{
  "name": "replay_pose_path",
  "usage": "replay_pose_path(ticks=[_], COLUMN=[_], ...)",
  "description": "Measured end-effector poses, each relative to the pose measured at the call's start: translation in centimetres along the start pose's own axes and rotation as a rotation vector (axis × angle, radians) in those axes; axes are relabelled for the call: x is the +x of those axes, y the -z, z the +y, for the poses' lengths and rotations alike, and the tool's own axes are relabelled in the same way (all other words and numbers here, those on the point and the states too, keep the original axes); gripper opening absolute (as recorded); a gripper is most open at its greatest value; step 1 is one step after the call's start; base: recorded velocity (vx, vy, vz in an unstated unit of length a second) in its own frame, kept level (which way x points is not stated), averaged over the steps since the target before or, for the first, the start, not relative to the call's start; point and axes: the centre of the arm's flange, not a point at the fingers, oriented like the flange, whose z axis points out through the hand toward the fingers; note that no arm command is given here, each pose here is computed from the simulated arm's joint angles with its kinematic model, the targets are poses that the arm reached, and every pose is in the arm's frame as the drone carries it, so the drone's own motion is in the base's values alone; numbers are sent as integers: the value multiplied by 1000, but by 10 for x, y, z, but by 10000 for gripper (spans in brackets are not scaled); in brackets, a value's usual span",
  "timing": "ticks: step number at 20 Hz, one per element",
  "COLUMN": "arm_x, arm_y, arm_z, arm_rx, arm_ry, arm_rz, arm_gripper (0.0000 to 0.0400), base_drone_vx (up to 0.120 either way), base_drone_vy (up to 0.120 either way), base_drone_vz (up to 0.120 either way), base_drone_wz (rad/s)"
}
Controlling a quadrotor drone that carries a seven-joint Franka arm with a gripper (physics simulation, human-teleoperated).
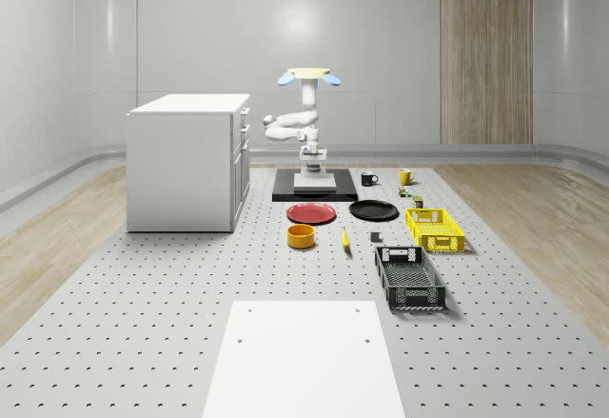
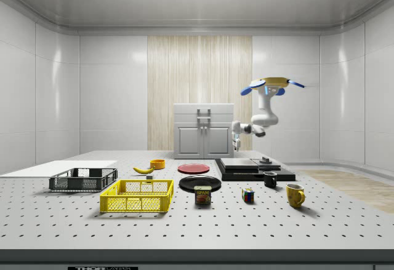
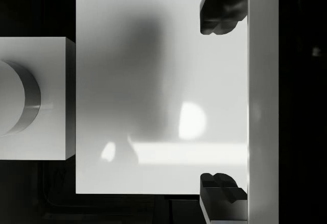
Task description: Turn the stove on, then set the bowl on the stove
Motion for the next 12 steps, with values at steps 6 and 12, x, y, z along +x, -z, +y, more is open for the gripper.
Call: replay_pose_path(ticks=[6, 12], arm_x=[0, 0], arm_y=[0, 0], arm_z=[0, 0], arm_rx=[0, 0], arm_ry=[0, 0], arm_rz=[0, 0], arm_gripper=[400, 400], base_drone_vx=[120, 120], base_drone_vy=[0, 0], base_drone_vz=[0, 0], base_drone_wz=[0, 0])
